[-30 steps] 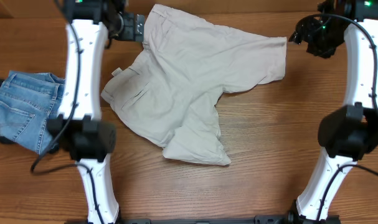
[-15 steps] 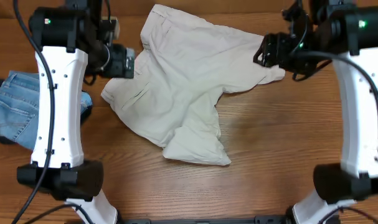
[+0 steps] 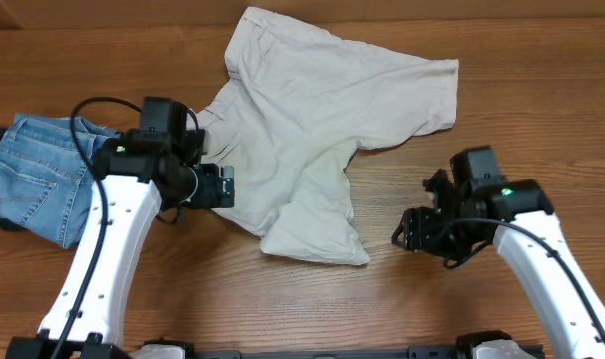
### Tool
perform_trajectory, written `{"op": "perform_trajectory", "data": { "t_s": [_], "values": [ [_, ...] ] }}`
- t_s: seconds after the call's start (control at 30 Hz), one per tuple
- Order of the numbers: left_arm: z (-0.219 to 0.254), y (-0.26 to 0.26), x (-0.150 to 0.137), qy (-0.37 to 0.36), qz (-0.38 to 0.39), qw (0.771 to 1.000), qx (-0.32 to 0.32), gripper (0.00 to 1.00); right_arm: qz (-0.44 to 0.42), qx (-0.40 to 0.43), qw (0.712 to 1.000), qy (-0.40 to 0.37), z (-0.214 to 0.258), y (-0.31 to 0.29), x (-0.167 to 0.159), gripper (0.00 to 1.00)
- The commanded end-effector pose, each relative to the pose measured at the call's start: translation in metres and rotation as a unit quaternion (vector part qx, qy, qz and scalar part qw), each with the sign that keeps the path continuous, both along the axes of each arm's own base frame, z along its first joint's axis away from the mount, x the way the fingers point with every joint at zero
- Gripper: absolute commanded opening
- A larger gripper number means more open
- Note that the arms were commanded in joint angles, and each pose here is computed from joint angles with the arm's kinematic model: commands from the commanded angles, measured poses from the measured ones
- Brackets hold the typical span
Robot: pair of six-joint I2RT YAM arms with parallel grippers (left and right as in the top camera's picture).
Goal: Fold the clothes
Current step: 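Lower both grippers onto the shorts' near edges to grasp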
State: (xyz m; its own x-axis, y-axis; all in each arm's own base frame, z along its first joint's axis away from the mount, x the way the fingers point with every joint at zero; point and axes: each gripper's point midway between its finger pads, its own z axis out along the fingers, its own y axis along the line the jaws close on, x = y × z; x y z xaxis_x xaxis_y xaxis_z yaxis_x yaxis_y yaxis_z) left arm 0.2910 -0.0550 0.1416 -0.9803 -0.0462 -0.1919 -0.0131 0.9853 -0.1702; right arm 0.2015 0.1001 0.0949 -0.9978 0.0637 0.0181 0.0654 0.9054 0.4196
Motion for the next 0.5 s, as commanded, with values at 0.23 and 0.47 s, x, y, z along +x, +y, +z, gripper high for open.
{"op": "perform_trajectory", "data": {
  "t_s": [0.23,0.47],
  "values": [
    [-0.086,-0.024,0.023,0.086,-0.030,0.996,-0.009,0.75,0.098,0.110,0.989,-0.016,-0.036,0.042,-0.005,0.59],
    [-0.099,-0.023,0.021,0.104,-0.030,0.994,-0.006,0.76,0.178,0.094,0.979,0.001,-0.065,0.080,-0.017,0.40]
  ]
}}
